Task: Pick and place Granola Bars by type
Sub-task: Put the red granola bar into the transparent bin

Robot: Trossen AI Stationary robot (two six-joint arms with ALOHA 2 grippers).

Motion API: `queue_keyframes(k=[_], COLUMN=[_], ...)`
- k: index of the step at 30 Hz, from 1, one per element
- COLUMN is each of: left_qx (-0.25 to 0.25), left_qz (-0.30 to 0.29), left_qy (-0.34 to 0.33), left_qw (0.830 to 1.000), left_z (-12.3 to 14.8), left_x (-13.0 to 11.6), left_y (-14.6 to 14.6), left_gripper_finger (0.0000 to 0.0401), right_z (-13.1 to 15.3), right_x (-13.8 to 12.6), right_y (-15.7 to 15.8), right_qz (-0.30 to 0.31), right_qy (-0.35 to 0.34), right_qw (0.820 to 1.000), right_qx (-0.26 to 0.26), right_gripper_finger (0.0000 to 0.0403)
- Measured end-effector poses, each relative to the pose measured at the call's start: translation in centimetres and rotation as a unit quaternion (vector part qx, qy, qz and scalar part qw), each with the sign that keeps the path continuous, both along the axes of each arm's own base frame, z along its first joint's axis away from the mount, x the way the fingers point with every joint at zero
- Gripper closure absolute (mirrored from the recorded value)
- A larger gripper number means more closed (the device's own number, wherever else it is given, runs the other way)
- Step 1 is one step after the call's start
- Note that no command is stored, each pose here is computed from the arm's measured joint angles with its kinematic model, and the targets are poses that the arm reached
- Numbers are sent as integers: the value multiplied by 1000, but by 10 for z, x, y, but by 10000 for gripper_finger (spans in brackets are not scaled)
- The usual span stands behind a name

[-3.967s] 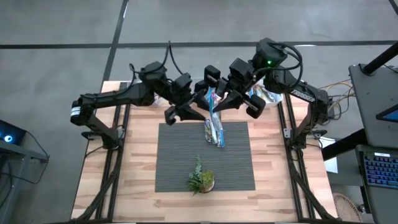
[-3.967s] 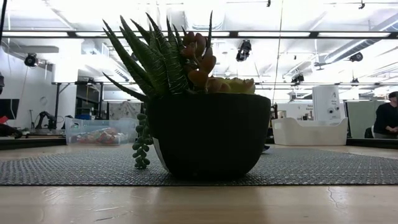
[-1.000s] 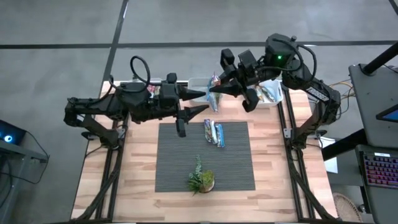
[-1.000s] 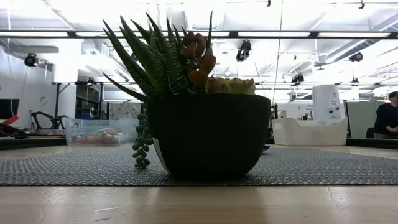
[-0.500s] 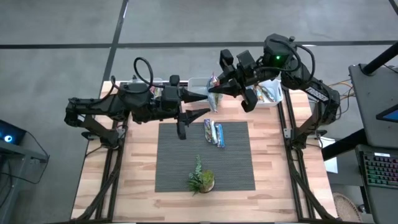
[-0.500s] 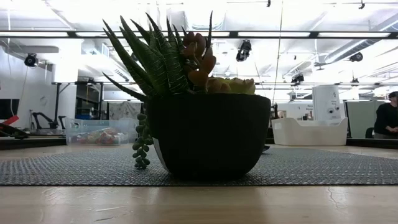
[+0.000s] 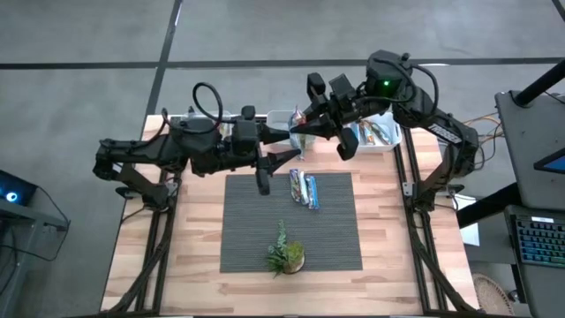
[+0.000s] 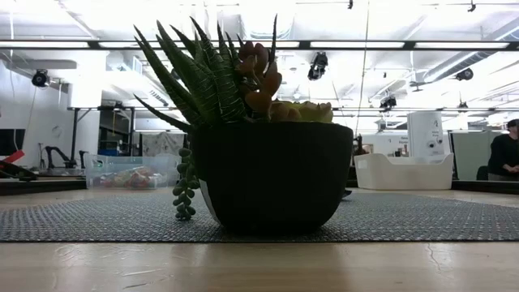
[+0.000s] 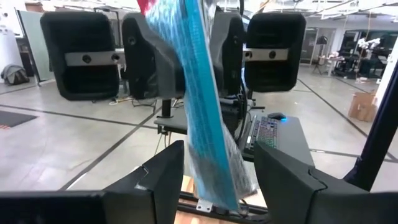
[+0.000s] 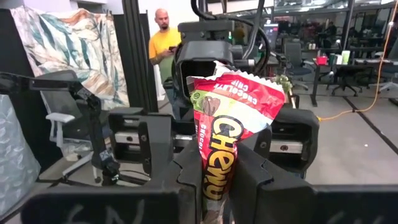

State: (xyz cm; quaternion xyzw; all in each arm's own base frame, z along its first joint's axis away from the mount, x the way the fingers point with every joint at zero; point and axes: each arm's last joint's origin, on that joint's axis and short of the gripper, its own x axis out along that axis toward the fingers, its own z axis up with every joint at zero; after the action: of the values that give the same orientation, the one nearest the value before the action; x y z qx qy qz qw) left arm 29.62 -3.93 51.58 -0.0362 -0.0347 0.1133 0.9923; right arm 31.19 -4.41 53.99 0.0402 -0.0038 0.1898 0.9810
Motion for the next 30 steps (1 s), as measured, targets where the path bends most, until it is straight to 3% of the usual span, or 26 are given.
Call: queue_keyframes(k=[19,30], left_qx=[-7,-11], left_qz=[3,-3], left_qy=[3,2], left_qw=[1000,1000], left_z=[-5,-5], left_x=[9,9], left_y=[1,1], left_gripper_finger=[226,303], right_z=[-4,-4], right_x=[4,4], right_y=[0,0], right_qz=[-10,-10], right_qy=[5,5], right_qw=[1000,1000], right_qx=[-2,-2], right_gripper_finger=[360,360])
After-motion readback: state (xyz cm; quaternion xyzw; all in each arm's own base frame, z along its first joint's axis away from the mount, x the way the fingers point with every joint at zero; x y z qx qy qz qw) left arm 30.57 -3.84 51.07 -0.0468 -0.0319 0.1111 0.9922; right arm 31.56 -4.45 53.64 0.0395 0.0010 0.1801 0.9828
